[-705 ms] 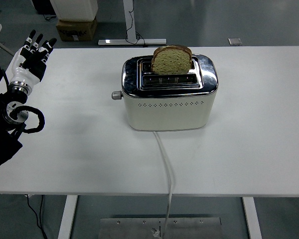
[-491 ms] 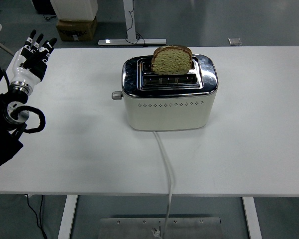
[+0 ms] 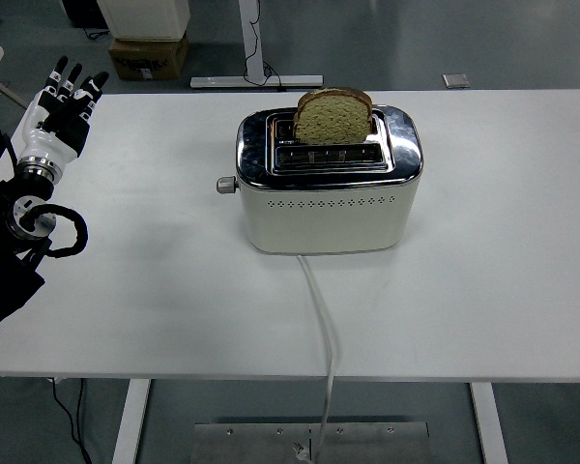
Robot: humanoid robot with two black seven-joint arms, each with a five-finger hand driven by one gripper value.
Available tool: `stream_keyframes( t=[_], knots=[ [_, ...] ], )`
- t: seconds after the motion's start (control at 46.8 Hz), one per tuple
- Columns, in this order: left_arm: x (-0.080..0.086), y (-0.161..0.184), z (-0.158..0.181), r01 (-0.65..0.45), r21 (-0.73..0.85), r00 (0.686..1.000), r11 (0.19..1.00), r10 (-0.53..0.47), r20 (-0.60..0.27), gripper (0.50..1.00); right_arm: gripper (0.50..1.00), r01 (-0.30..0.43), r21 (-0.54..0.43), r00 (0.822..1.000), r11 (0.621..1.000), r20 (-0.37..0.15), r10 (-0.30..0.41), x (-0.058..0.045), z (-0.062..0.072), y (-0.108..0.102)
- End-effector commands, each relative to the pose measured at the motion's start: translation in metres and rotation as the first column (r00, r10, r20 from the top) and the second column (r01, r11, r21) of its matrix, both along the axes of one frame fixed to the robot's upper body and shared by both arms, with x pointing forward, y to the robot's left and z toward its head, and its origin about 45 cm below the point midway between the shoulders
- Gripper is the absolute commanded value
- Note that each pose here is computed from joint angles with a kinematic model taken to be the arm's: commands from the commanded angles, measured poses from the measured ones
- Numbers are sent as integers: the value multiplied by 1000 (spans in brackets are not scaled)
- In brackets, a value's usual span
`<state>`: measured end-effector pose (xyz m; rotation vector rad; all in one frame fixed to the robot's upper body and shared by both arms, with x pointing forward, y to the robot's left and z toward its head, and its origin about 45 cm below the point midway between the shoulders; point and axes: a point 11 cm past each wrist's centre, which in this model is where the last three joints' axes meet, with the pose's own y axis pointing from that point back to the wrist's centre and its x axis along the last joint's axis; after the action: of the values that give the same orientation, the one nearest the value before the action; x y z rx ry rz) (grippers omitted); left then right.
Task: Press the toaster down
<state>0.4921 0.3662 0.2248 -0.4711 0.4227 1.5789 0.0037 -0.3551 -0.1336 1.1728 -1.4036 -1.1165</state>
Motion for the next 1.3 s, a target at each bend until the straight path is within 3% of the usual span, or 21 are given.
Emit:
stream_keyframes(
  t=[0.0, 0.342, 0.577, 0.791, 0.94, 1.282],
  knots=[
    [0, 0, 1, 5, 10, 1000, 1000, -5, 1, 1000, 998, 0, -1, 1000, 1000, 0, 0, 0, 0, 0],
    [2, 10, 13, 39, 148, 999, 988, -38, -4, 1000, 1000, 0, 1, 1000, 1000, 0, 0, 0, 0, 0],
    [6, -7, 22, 144, 297, 989, 944, -148, -10, 1000, 998, 0, -1, 1000, 1000, 0, 0, 0, 0, 0],
    [2, 0, 39, 211, 340, 973, 916, -230, 15, 1000, 998, 0, -1, 1000, 1000, 0, 0, 0, 0, 0],
    [-4, 10, 41, 292, 438, 951, 850, -308, -36, 1000, 1000, 0, -1, 1000, 1000, 0, 0, 0, 0, 0],
    [-13, 19, 34, 389, 610, 915, 690, -369, -165, 1000, 998, 0, 1, 1000, 1000, -1, 0, -1, 0, 0]
  ],
)
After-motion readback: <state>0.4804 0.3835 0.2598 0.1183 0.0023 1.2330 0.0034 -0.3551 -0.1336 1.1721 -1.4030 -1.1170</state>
